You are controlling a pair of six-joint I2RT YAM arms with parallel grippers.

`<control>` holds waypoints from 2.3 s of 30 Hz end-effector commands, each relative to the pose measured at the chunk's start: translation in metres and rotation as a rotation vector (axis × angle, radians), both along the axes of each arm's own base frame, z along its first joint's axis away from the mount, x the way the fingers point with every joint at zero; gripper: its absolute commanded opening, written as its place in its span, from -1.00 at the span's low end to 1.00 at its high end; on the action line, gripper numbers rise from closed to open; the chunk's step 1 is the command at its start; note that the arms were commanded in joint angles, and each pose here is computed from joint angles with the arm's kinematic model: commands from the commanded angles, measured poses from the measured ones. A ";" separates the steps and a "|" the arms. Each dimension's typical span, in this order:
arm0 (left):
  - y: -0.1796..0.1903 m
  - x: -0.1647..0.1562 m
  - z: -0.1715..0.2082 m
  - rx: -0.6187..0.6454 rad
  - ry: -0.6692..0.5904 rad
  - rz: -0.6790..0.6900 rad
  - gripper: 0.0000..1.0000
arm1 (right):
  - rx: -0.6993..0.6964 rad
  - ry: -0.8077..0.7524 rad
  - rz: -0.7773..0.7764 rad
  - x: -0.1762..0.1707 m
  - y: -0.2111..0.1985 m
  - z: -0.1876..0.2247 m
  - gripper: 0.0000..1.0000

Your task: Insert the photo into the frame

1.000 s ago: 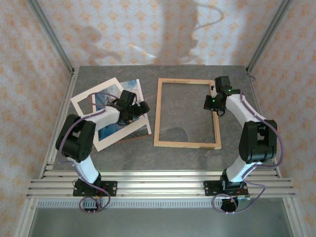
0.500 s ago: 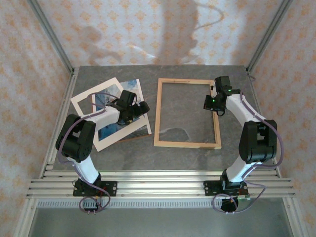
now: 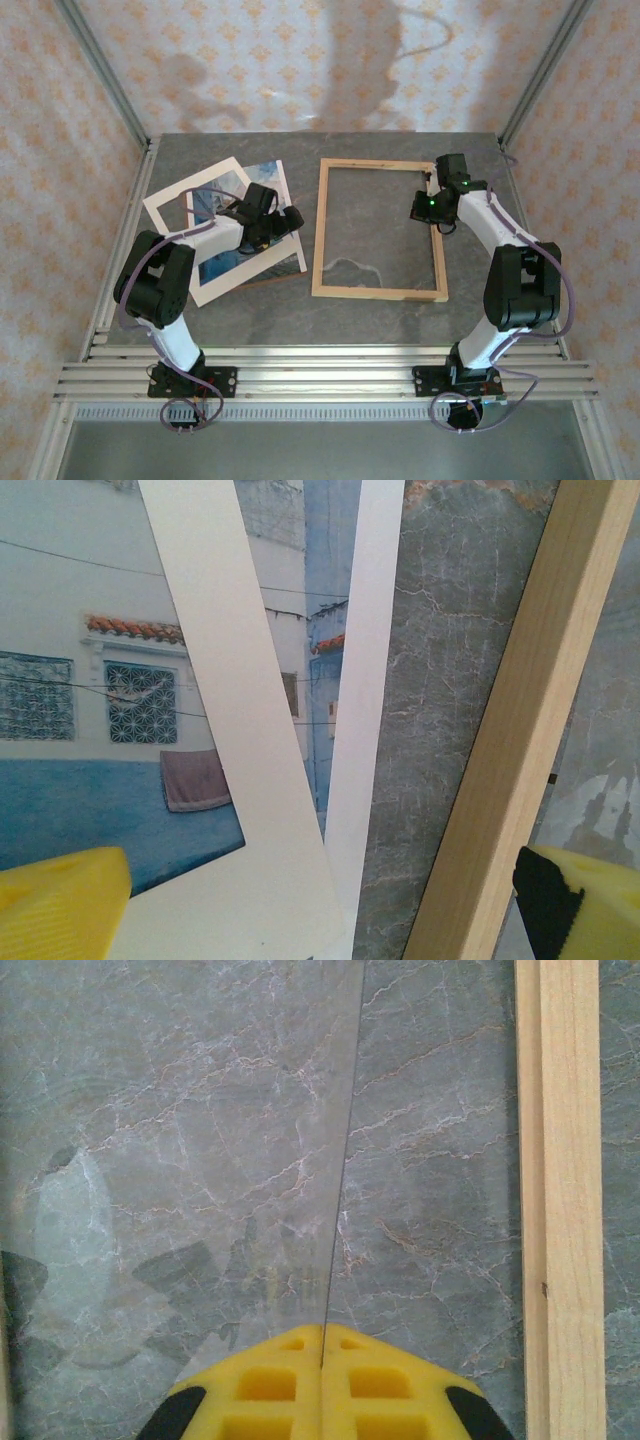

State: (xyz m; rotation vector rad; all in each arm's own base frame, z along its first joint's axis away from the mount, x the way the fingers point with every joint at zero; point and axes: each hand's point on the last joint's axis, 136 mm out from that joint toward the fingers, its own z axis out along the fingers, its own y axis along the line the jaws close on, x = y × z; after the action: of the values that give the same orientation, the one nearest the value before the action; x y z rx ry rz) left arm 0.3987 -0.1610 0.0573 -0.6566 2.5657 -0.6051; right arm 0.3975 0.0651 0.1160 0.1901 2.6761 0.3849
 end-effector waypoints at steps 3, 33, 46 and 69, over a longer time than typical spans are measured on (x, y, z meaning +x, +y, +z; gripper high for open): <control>-0.001 0.002 -0.001 0.013 0.003 -0.001 0.99 | -0.003 0.002 -0.010 0.002 -0.002 -0.002 -0.96; -0.002 0.002 0.002 0.017 -0.001 -0.007 0.99 | -0.094 -0.032 0.014 0.014 -0.014 0.013 -0.93; -0.002 0.001 -0.001 0.014 0.003 -0.003 0.99 | -0.003 -0.011 0.026 0.013 0.001 0.008 -0.93; -0.003 -0.002 0.001 0.010 -0.003 -0.006 0.99 | -0.086 0.033 -0.033 0.004 -0.016 -0.006 -0.28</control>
State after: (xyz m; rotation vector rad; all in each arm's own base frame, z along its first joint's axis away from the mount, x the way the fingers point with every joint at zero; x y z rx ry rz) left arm 0.3985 -0.1611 0.0570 -0.6563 2.5666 -0.6048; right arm 0.4046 0.0584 0.1164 0.2060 2.6878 0.3359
